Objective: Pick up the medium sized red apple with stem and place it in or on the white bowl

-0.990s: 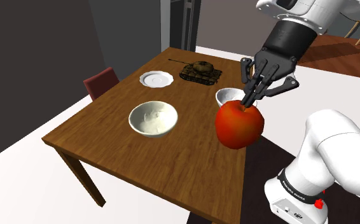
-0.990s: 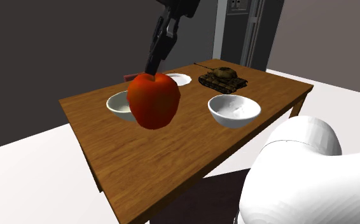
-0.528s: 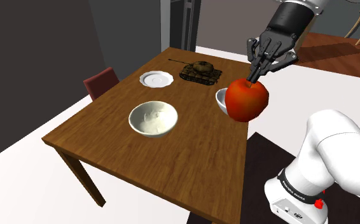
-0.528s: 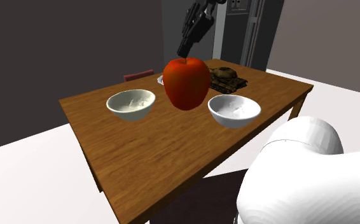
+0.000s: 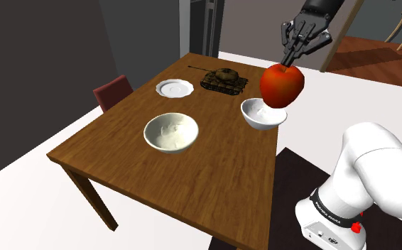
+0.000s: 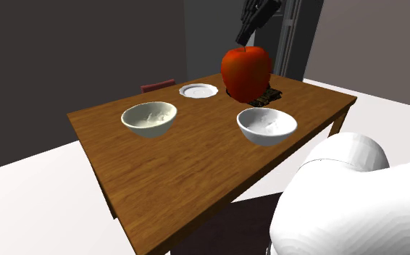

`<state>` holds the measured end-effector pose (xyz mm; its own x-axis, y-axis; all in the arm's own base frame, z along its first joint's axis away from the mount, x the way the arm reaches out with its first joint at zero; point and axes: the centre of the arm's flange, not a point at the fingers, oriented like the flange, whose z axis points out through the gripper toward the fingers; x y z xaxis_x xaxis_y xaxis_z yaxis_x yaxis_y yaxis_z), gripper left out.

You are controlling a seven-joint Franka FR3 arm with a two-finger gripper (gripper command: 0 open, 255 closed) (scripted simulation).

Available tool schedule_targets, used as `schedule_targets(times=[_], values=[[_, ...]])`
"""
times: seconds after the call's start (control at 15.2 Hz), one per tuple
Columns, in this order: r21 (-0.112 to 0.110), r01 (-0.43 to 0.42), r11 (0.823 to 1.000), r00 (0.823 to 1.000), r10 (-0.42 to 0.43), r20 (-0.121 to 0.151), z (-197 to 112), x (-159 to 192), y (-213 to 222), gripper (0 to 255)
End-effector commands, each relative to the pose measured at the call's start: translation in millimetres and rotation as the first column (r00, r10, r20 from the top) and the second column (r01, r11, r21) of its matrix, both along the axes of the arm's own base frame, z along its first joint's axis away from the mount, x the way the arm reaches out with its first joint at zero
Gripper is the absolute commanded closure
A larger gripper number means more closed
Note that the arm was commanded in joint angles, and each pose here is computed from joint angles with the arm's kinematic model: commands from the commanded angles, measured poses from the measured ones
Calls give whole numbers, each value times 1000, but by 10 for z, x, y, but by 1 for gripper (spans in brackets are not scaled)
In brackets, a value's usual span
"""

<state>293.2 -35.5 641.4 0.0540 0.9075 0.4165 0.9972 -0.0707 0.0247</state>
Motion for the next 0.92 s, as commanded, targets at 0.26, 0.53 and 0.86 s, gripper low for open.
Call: schedule_targets(times=[0.26, 0.53, 0.86], values=[[-1, 0, 1000, 1000, 0, 0, 186, 344, -719, 255], [-1, 0, 1000, 1000, 0, 0, 311, 570, -1180, 255], [-1, 0, 1000, 1000, 0, 0, 289, 723, -1491, 255]])
